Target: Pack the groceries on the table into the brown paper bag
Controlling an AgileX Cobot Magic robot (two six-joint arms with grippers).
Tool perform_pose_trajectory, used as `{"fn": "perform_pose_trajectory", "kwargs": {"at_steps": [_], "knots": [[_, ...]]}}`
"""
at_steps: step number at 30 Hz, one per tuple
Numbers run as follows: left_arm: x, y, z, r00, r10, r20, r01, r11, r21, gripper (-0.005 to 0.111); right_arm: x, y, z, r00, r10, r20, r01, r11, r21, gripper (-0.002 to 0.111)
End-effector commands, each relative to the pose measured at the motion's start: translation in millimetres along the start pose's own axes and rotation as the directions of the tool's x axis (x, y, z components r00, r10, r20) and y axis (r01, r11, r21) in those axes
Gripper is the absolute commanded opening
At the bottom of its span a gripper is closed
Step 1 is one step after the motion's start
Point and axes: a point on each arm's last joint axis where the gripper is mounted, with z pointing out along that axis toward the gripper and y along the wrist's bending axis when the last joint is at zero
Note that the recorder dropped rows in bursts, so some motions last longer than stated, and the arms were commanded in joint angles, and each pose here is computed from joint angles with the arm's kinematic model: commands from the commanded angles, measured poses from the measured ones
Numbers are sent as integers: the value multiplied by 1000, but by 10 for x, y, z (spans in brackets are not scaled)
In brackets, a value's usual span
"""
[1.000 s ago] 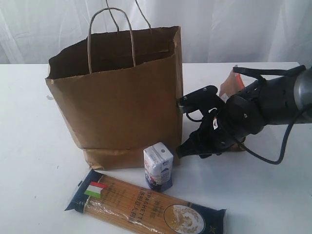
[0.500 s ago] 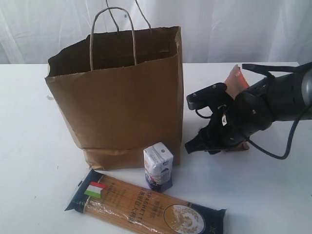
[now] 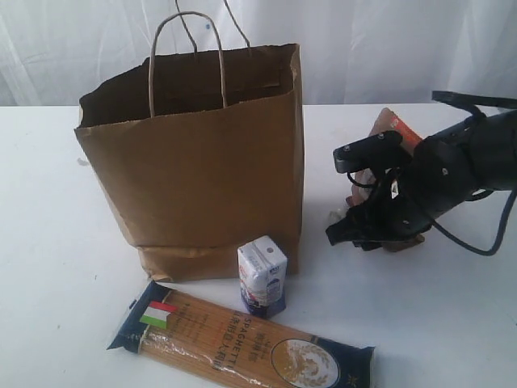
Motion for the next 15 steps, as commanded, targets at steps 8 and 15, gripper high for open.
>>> {"fn": "perform_pose_trajectory", "kwargs": {"at_steps": [8,15], "knots": [[8,1,2,1000,-11,4,11,1000,-1,0,94,344,-187,979,54,195,-34,993,-109,49],[8,1,2,1000,-11,4,11,1000,-1,0,152,376,97,973,90,213,-63,989,-131,49]]}}
